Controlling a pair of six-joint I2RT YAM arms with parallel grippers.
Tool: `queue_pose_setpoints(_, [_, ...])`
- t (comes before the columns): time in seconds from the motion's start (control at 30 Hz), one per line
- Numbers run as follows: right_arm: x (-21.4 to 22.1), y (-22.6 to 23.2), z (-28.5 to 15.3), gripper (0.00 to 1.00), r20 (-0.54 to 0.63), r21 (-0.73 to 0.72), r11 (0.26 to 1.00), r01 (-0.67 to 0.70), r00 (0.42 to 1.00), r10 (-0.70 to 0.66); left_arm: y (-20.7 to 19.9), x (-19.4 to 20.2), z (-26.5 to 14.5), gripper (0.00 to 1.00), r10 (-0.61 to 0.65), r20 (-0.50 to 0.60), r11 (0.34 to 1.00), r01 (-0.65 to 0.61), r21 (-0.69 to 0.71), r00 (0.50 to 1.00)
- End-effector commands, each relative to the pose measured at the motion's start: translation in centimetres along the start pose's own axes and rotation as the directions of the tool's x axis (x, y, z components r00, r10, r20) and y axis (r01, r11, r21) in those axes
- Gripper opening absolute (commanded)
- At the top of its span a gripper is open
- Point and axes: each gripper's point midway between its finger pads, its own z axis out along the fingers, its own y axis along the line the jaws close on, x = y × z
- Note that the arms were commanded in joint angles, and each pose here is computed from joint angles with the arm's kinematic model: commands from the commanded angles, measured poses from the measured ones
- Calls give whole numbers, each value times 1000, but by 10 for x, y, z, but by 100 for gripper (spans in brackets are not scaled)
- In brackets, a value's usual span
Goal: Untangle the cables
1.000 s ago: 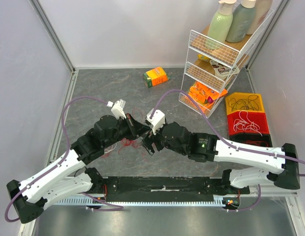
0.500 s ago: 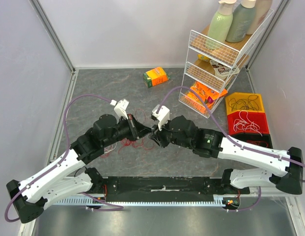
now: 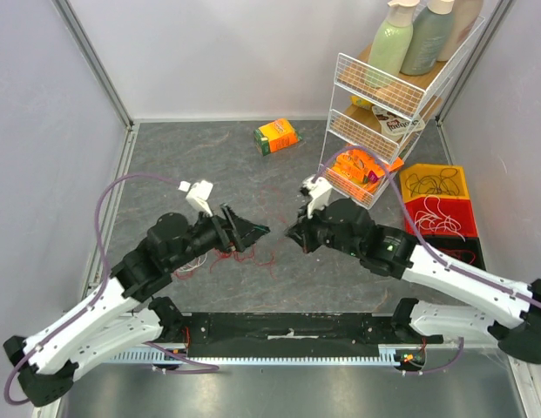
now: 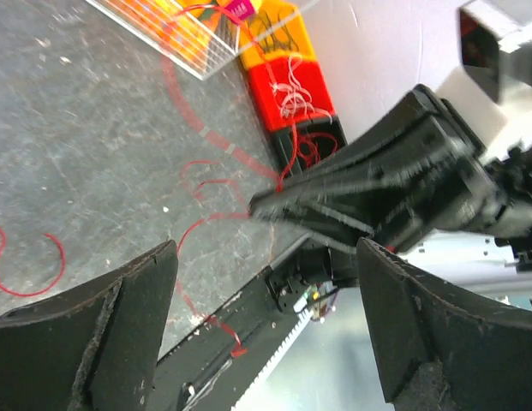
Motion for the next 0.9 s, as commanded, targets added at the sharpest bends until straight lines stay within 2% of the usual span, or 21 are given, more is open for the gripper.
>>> queue_pose_setpoints(0.0, [4,-44,-33,0,0,151,968,-202,979,205,20,-23,-21,91,32,157,996,-17,-92,987])
queue_pose_setpoints(0.07, [10,-66,-53,0,1,253,929,-271,960,280,24,-23,-26,91,42,167,994,-24,-108,985])
queue_pose_setpoints(0.13, [20,-105,-78,0,37,439,844,-309,944,327,25,-26,-30,91,53,182,994,-33,-109,982])
queue_pose_setpoints(0.2, [35,-154,-116,0,92,681,671,-295,943,320,22,-26,-32,91,61,188,995,-43,-94,980])
queue_pose_setpoints(0.23, [39,-176,-139,0,146,772,554,-311,936,321,20,-27,-32,91,65,189,995,-50,-83,980])
queue_pose_setpoints(0.33, [40,-220,-182,0,252,886,326,-331,931,263,12,-24,-32,90,67,170,997,-59,-50,983])
queue_pose_setpoints(0.43, [30,-253,-222,0,344,924,119,-364,926,158,4,-22,-34,90,57,155,998,-55,-12,986])
queue_pose_setpoints(0.53, [13,-275,-254,0,435,900,-22,-435,900,6,-1,-20,-39,90,35,152,999,-38,21,988])
queue_pose_setpoints(0.63, [3,-293,-282,0,441,874,-180,-451,893,-93,-4,-19,-46,89,22,156,999,-29,46,987])
queue_pose_setpoints(0.73, [15,-315,-303,0,442,838,-300,-457,889,-121,-7,-20,-54,89,18,164,998,-28,56,986])
queue_pose_setpoints(0.8, [32,-333,-306,0,479,818,-292,-496,868,-132,-8,-21,-59,89,23,169,998,-33,60,985])
queue_pose_setpoints(0.83, [30,-340,-304,0,523,799,-245,-549,835,-169,-9,-22,-61,90,24,172,998,-35,60,985])
queue_pose_setpoints(0.87, [41,-344,-316,0,555,766,-275,-582,813,-176,-9,-22,-63,89,25,175,998,-36,59,984])
